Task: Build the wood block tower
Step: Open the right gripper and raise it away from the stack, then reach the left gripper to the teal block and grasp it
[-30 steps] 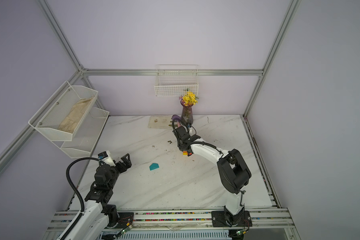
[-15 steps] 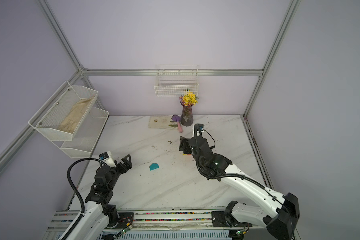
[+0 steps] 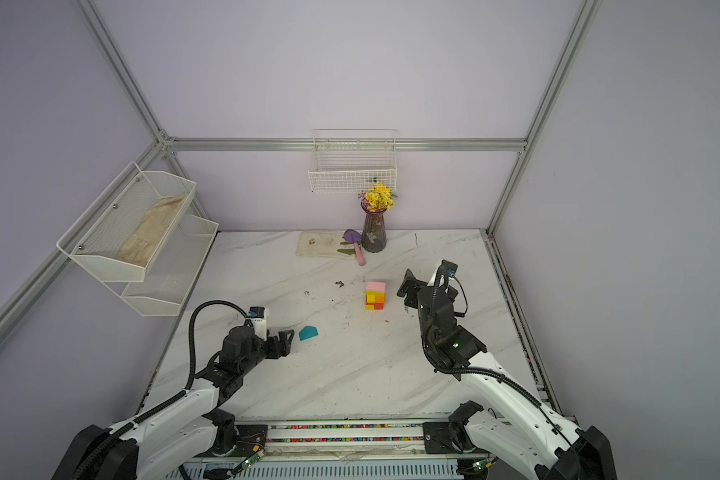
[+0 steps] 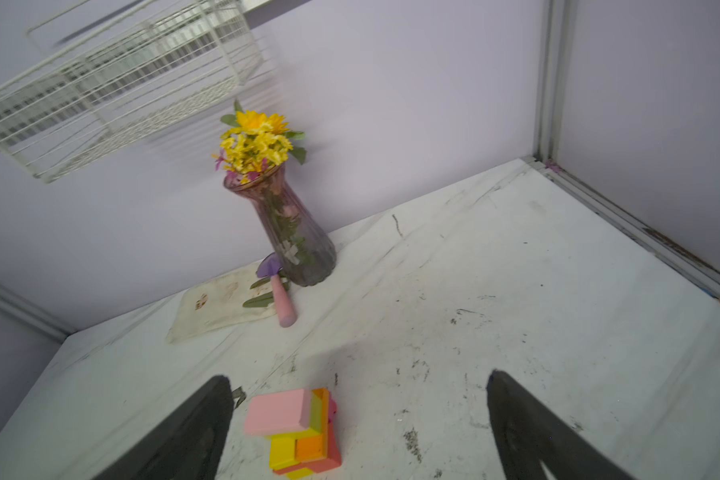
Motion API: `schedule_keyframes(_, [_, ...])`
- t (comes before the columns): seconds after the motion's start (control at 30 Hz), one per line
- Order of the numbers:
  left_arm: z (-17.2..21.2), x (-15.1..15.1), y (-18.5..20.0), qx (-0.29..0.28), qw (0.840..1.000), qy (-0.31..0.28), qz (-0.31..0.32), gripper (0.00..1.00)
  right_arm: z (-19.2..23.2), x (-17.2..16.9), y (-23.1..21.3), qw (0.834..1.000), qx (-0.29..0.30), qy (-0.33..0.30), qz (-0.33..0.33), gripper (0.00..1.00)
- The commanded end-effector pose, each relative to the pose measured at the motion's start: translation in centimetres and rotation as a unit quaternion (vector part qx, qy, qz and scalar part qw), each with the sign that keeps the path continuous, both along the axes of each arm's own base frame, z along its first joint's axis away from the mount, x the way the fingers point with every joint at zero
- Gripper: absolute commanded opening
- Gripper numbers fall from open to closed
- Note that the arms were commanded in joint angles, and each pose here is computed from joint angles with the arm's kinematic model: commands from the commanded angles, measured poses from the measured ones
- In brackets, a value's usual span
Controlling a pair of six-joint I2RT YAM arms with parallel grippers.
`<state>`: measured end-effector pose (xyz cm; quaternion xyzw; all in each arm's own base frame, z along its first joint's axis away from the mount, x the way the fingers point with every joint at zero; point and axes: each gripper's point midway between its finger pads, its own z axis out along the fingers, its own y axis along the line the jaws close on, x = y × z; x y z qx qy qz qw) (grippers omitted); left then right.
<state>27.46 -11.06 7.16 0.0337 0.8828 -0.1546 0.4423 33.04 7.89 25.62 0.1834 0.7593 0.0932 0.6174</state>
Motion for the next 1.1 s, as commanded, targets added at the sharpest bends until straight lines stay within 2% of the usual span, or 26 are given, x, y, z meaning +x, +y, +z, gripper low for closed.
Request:
schedule_keyframes(0.0, [5.4,2.7,-3.1,0.005,0.997,-0.068,-0.037,0.9,0.0,1.2,-2.0,0.998,0.032,-0.038,-0.034,0.97])
schedule_keyframes(0.23, [3.4,3.6,-7.3,0.038,0.994,-0.016,-0.099,0.94,-5.9,4.4,-6.1,0.995,0.011,0.018,-0.095,0.97])
schedule_keyframes(0.33, [2.7,4.7,-7.4,0.062,0.994,-0.008,-0.091,0.96,-7.1,5.2,-6.1,0.996,0.022,0.024,-0.082,0.97])
schedule_keyframes(0.53, [2.0,5.7,-9.5,0.074,0.987,0.003,-0.14,1.0,-8.0,5.8,-5.8,0.996,0.02,0.038,-0.075,0.97])
schedule_keyframes(0.8, [-0.7,4.4,-12.0,0.064,0.978,0.05,-0.191,0.94,-8.5,6.1,-5.5,0.997,0.021,0.044,-0.066,0.97])
schedule_keyframes(0.9, [-0.8,3.7,-11.8,0.071,0.978,0.054,-0.186,0.93,-8.6,6.1,-5.4,0.997,0.022,0.045,-0.065,0.97])
schedule_keyframes(1.07, [-0.2,2.5,-11.5,0.073,0.979,0.054,-0.182,0.84,-8.6,6.1,-5.3,0.997,0.022,0.046,-0.062,0.97])
